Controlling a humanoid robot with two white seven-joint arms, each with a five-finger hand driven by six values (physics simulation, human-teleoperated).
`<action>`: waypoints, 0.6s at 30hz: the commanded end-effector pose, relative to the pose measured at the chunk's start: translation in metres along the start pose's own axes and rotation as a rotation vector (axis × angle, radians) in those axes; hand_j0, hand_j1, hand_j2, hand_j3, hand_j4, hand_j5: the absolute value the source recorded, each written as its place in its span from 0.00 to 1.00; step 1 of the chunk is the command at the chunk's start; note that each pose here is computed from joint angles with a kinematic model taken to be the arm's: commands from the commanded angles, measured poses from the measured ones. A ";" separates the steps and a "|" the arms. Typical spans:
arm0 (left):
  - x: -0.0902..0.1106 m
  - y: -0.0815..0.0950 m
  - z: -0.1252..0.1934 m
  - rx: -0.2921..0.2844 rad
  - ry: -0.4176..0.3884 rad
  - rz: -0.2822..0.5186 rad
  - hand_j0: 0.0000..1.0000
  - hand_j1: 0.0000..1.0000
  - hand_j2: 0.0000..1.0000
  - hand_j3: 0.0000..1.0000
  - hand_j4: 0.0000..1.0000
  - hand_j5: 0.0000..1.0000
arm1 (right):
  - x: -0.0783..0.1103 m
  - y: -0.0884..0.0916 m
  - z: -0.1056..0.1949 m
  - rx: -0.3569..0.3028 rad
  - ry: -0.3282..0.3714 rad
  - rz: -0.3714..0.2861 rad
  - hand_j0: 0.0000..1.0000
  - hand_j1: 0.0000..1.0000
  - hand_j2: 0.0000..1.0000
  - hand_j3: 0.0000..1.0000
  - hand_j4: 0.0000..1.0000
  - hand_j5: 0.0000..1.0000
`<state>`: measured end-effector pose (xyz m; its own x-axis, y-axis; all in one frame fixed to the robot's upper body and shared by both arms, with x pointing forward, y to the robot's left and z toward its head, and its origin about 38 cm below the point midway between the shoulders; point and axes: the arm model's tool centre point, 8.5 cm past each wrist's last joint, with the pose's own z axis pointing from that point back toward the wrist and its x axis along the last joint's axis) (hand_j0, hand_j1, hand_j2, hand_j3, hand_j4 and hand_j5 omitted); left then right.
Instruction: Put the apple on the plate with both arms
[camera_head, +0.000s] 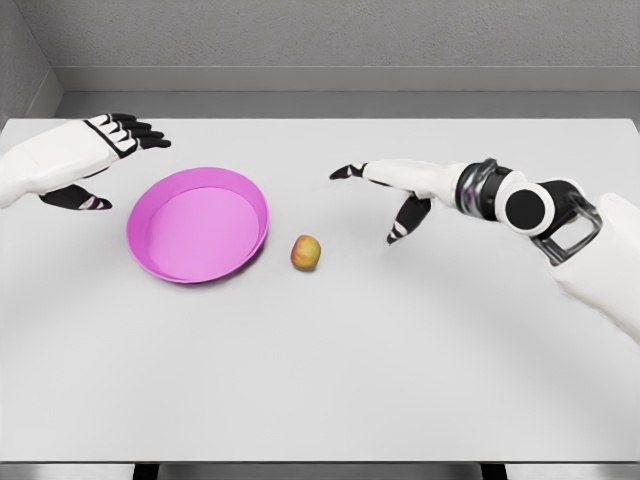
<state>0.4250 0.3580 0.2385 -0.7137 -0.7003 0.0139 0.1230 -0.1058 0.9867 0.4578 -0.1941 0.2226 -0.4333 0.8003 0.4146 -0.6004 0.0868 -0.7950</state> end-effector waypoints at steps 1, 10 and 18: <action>0.001 -0.001 -0.002 0.004 -0.005 0.007 1.00 1.00 1.00 1.00 1.00 1.00 | -0.041 -0.063 0.061 -0.188 0.103 -0.016 1.00 1.00 1.00 1.00 1.00 1.00; 0.024 -0.012 -0.025 -0.020 -0.079 0.021 1.00 1.00 1.00 1.00 1.00 1.00 | -0.091 -0.077 0.131 -0.336 0.209 -0.104 1.00 1.00 1.00 1.00 1.00 1.00; 0.115 -0.004 -0.108 -0.085 -0.357 -0.112 1.00 1.00 1.00 1.00 1.00 1.00 | -0.097 -0.071 0.136 -0.323 0.231 -0.103 1.00 1.00 1.00 1.00 1.00 1.00</action>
<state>0.4280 0.2277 0.2466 -0.8918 -0.4473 -0.0674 0.0323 -0.2114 0.9769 0.4512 -0.3568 0.2937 -0.1940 0.8857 0.4218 -0.3853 0.3267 -0.8630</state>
